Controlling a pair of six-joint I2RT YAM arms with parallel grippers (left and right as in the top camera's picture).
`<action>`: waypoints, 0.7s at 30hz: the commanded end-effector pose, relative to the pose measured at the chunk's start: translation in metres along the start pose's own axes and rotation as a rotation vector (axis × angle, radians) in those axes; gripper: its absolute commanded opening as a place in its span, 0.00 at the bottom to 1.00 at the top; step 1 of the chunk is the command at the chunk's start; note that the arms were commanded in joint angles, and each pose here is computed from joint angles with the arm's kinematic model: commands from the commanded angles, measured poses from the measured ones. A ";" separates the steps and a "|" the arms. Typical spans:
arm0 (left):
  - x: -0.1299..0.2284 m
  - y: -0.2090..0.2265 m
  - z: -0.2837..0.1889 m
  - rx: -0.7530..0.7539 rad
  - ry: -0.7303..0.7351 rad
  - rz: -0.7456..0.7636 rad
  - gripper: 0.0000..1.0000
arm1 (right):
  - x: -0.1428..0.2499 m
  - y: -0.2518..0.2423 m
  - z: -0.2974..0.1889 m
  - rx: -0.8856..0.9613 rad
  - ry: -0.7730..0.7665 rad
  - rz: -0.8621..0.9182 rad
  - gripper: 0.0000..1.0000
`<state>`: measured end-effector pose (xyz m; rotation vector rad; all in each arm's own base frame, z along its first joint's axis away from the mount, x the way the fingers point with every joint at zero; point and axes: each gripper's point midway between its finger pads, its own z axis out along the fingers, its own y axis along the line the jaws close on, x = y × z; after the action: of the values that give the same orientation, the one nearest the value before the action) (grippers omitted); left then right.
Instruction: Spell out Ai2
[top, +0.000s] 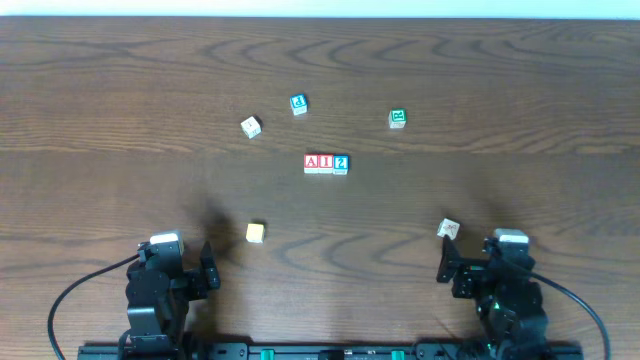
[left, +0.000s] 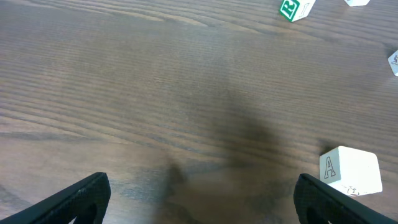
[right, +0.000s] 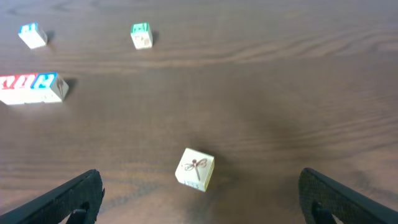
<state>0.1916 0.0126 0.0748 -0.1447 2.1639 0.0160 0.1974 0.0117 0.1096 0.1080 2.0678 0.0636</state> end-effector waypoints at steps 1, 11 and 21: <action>0.004 0.004 0.001 -0.019 0.008 0.002 0.95 | 0.011 0.000 0.006 -0.004 0.020 -0.010 0.99; 0.004 0.004 0.001 -0.019 0.008 0.002 0.95 | 0.025 -0.001 0.011 -0.004 0.058 -0.018 0.99; 0.004 0.004 0.001 -0.019 0.008 0.002 0.95 | 0.025 -0.001 0.011 -0.004 0.058 -0.018 0.99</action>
<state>0.1916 0.0126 0.0748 -0.1447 2.1639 0.0160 0.1952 0.0142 0.0844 0.0922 2.1263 0.0645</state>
